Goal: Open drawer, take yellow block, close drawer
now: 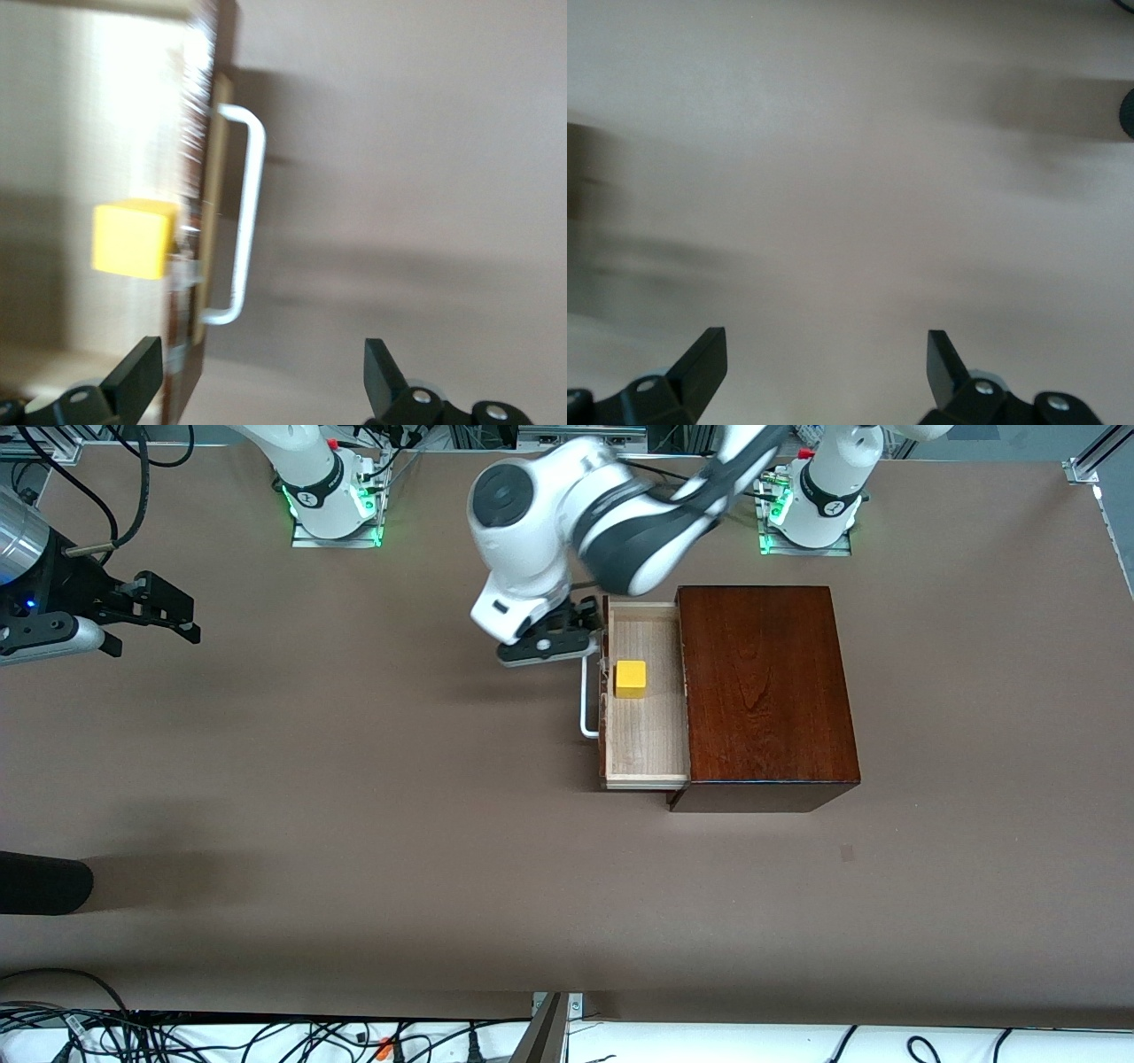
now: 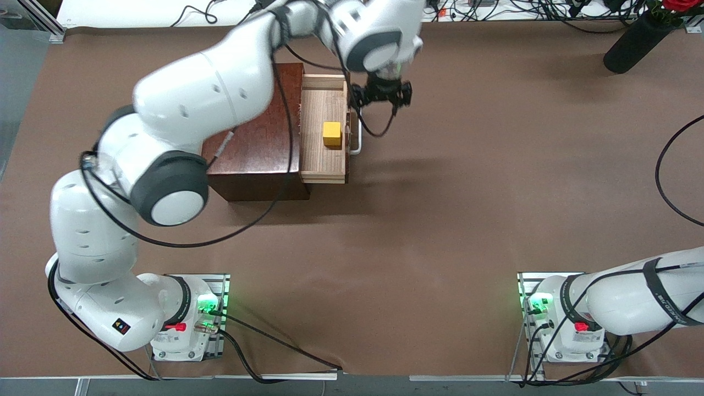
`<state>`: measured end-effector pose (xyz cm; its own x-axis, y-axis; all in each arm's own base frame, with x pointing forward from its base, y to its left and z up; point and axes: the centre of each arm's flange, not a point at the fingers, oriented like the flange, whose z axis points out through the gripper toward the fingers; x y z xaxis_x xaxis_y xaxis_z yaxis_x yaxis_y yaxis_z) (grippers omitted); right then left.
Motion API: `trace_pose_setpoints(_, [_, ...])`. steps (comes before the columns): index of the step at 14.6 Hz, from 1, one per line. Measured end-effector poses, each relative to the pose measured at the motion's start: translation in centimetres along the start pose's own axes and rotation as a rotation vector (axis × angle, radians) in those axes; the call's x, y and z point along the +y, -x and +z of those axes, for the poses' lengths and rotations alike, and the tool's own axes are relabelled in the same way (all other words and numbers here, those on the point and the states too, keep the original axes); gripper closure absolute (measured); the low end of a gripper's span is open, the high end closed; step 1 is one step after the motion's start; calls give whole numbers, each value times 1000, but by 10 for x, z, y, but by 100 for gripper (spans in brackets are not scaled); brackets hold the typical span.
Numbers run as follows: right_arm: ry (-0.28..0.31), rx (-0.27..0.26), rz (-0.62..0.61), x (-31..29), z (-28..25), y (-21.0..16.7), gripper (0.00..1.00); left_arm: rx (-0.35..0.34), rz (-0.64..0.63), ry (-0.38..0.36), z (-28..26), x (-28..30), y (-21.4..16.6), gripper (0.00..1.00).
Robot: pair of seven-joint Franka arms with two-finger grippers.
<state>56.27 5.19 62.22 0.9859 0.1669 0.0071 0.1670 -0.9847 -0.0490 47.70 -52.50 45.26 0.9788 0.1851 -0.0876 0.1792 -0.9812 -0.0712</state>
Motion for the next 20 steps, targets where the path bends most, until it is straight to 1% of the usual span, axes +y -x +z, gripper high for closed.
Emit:
trace_pose_setpoints(2, [0, 0, 0, 0, 0, 0, 0, -19, -49, 20, -56, -60, -35, 0])
trace_pose_setpoints(3, [0, 0, 0, 0, 0, 0, 0, -38, -48, 26, -79, -93, -51, 0])
trace_pose_setpoints(5, [0, 0, 0, 0, 0, 0, 0, -67, -29, 26, -112, -155, -75, 0])
trace_pose_setpoints(7, [0, 0, 1, 0, 0, 0, 0, -75, -4, 28, -132, -204, -89, 0])
trace_pose_setpoints(10, [0, 2, -3, -1, 0, 0, 0, -71, 42, 19, -143, -262, -98, 0])
trace_pose_setpoints(13, [-5, 1, -43, -24, 2, -2, 0, -98, 62, 35, -142, -334, -114, 0])
trace_pose_setpoints(16, [-4, -12, -133, -77, 9, -4, 0, -100, 80, 36, -140, -388, -125, 0])
trace_pose_setpoints(20, [-1, -24, -271, -158, 22, 0, 0, -68, 139, 52, -132, -441, -133, 0])
